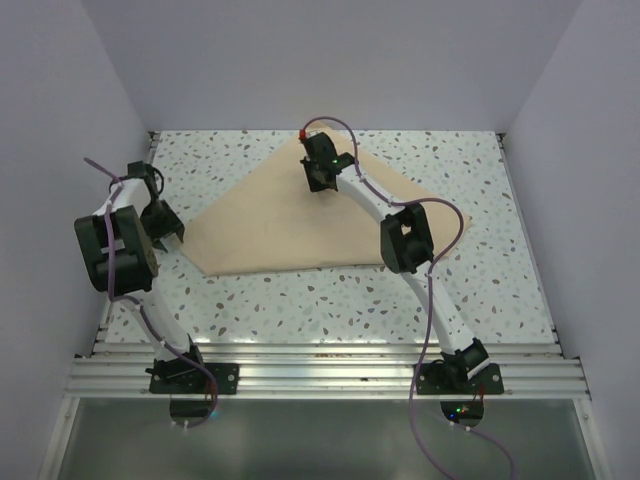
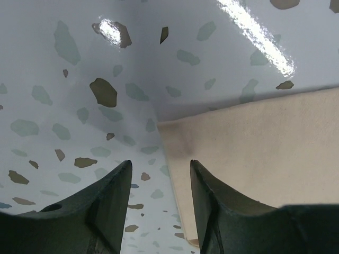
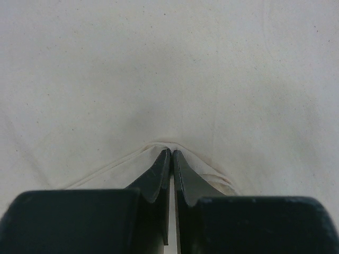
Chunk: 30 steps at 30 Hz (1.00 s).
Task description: Prepare the surgical pack
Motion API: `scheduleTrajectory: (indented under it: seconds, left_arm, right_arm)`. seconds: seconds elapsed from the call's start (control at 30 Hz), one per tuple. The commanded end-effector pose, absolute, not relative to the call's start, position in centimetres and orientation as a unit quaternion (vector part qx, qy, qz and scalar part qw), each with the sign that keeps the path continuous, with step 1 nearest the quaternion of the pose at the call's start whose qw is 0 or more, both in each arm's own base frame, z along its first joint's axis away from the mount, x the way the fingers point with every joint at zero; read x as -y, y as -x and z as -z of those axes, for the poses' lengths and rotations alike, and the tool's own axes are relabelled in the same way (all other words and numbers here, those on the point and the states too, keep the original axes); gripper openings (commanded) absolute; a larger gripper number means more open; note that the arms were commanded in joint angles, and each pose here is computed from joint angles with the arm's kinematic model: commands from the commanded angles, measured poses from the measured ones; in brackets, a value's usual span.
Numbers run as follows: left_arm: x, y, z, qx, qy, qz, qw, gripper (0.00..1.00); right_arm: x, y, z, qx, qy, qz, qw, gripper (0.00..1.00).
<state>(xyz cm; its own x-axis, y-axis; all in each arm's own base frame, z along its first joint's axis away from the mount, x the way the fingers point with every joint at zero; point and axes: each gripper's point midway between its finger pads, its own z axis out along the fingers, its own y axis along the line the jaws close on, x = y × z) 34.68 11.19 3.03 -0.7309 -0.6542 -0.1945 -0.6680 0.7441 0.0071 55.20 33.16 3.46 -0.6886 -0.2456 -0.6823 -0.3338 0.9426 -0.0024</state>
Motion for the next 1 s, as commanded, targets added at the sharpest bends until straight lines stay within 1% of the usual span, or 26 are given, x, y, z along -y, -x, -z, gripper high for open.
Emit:
scheduleTrajectory:
  seconds: [0.0,0.23,0.37,0.4,0.5,0.53,0.57,0.6,0.63,0.67,0.73,0.8,0.83,0.97]
  left_arm:
    - [-12.6,-37.0,-4.3,-0.925,0.353,-0.039,0.136,0.51]
    - [-12.3,-37.9,-2.4,-0.932,0.342,-0.021,0.122,0.47]
    - [-11.9,-38.6,-1.9,-0.932,0.338,0.000,0.127,0.39]
    - [-11.4,-38.8,-1.9,-0.933,0.337,0.015,0.127,0.35]
    - [-11.2,-38.8,-2.0,-0.933,0.336,0.016,0.128,0.23]
    - [-11.4,-38.9,-2.3,-0.933,0.336,0.016,0.131,0.14]
    - [-11.3,-38.8,-2.4,-0.933,0.336,0.016,0.129,0.11]
    - [-11.4,-38.8,-2.7,-0.932,0.336,0.015,0.132,0.04]
    - [-11.3,-38.9,-3.1,-0.932,0.336,0.016,0.137,0.00]
    - [-11.4,-38.9,-3.3,-0.931,0.337,0.015,0.137,0.00]
    - [-11.3,-38.9,-4.0,-0.931,0.336,0.015,0.144,0.00]
    - [-11.4,-38.7,-4.6,-0.930,0.336,0.012,0.150,0.00]
    - [-11.3,-38.6,-4.8,-0.930,0.336,0.014,0.150,0.00]
    - [-11.0,-38.6,-6.2,-0.927,0.335,0.020,0.165,0.00]
  right_arm:
    - [-34.1,-54.8,-2.3,-0.920,0.154,-0.087,0.349,0.06]
    - [-34.2,-54.8,-2.3,-0.921,0.154,-0.089,0.347,0.06]
    - [-34.4,-54.6,-2.2,-0.921,0.157,-0.089,0.346,0.07]
    - [-34.4,-54.7,-2.1,-0.921,0.157,-0.089,0.345,0.07]
    - [-34.3,-54.7,-2.0,-0.921,0.158,-0.089,0.344,0.09]
    - [-34.3,-54.7,-2.2,-0.921,0.158,-0.089,0.344,0.10]
    - [-34.4,-54.6,-2.4,-0.921,0.157,-0.091,0.346,0.12]
    - [-34.4,-54.8,-2.9,-0.919,0.155,-0.092,0.350,0.13]
    - [-34.4,-54.8,-3.3,-0.919,0.154,-0.093,0.351,0.14]
    - [-34.5,-54.9,-3.8,-0.918,0.151,-0.097,0.354,0.16]
    - [-34.6,-55.1,-5.8,-0.913,0.143,-0.105,0.367,0.23]
    - [-34.7,-55.2,-7.3,-0.910,0.132,-0.113,0.376,0.32]
    - [-34.8,-55.2,-8.7,-0.907,0.127,-0.117,0.384,0.42]
    - [-34.1,-55.7,-12.9,-0.898,0.101,-0.126,0.410,0.48]
